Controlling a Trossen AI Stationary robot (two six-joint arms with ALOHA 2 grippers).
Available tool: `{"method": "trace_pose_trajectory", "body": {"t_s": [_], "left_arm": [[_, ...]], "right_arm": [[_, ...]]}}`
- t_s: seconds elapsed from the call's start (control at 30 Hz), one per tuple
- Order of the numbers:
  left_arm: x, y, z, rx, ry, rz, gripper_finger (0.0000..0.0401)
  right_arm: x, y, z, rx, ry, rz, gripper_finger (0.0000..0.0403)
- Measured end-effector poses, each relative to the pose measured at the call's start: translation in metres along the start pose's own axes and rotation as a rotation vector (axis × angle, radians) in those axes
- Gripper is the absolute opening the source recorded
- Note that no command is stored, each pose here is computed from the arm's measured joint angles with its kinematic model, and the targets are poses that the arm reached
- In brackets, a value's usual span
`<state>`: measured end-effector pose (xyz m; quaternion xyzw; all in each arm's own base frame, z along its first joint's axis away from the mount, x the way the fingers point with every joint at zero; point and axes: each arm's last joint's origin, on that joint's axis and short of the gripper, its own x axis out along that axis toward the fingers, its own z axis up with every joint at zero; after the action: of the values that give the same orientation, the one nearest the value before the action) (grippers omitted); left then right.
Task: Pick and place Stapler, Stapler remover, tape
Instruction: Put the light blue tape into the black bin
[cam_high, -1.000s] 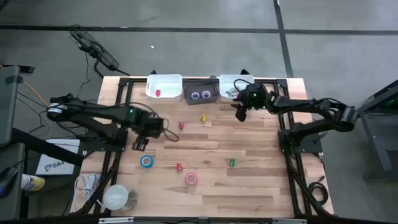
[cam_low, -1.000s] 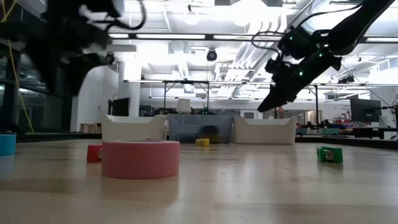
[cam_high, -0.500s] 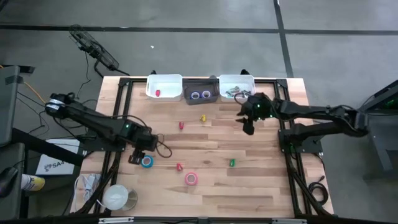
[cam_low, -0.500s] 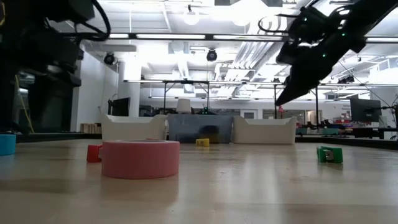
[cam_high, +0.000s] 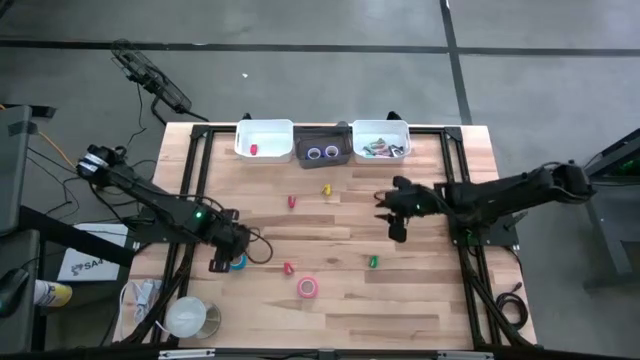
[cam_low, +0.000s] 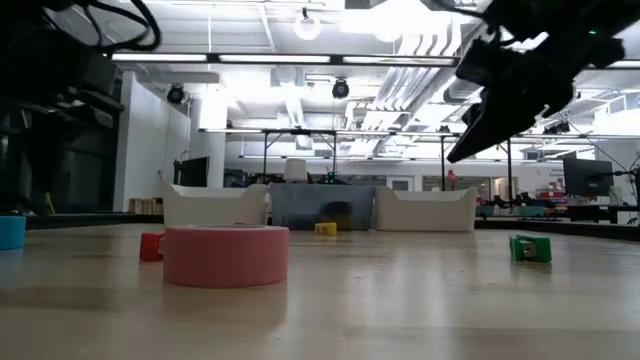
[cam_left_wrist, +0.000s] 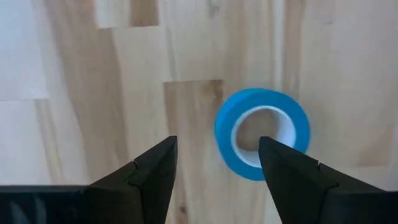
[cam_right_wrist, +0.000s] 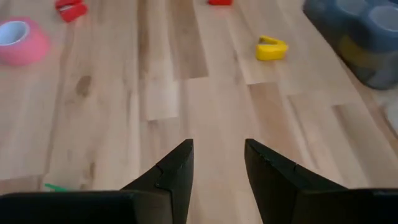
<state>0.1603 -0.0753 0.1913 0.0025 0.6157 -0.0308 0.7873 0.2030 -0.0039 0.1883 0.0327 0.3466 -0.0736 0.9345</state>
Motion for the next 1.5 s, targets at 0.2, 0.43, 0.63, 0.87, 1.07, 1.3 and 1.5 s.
{"method": "trace_pose_trajectory", "body": {"t_s": [0.2, 0.43, 0.63, 0.87, 1.07, 1.3, 1.5], "left_arm": [[-0.001, -0.019, -0.001, 0.073, -0.051, -0.082, 0.0222], [0.002, -0.035, -0.005, 0.062, -0.050, -0.098, 0.0222], [0.020, -0.044, -0.004, 0.061, 0.032, -0.076, 0.0222], [0.039, -0.048, -0.002, 0.064, 0.107, -0.049, 0.0222], [0.047, -0.050, -0.001, 0.070, 0.121, -0.033, 0.0192], [0.048, -0.049, 0.000, 0.069, 0.102, 0.004, 0.0095], [0.048, -0.049, 0.001, 0.070, 0.093, 0.017, 0.0034]], "right_arm": [[0.007, 0.022, -0.028, 0.031, -0.083, 0.069, 0.0136], [0.006, 0.036, -0.048, 0.034, -0.155, 0.030, 0.0136], [0.002, 0.044, -0.055, 0.023, -0.262, -0.017, 0.0136], [-0.001, 0.050, -0.060, 0.011, -0.304, -0.036, 0.0136], [-0.005, 0.058, -0.060, -0.043, -0.331, 0.005, 0.0136], [-0.008, 0.067, -0.061, -0.127, -0.333, 0.094, 0.0136], [-0.009, 0.069, -0.062, -0.154, -0.326, 0.130, 0.0136]]}}
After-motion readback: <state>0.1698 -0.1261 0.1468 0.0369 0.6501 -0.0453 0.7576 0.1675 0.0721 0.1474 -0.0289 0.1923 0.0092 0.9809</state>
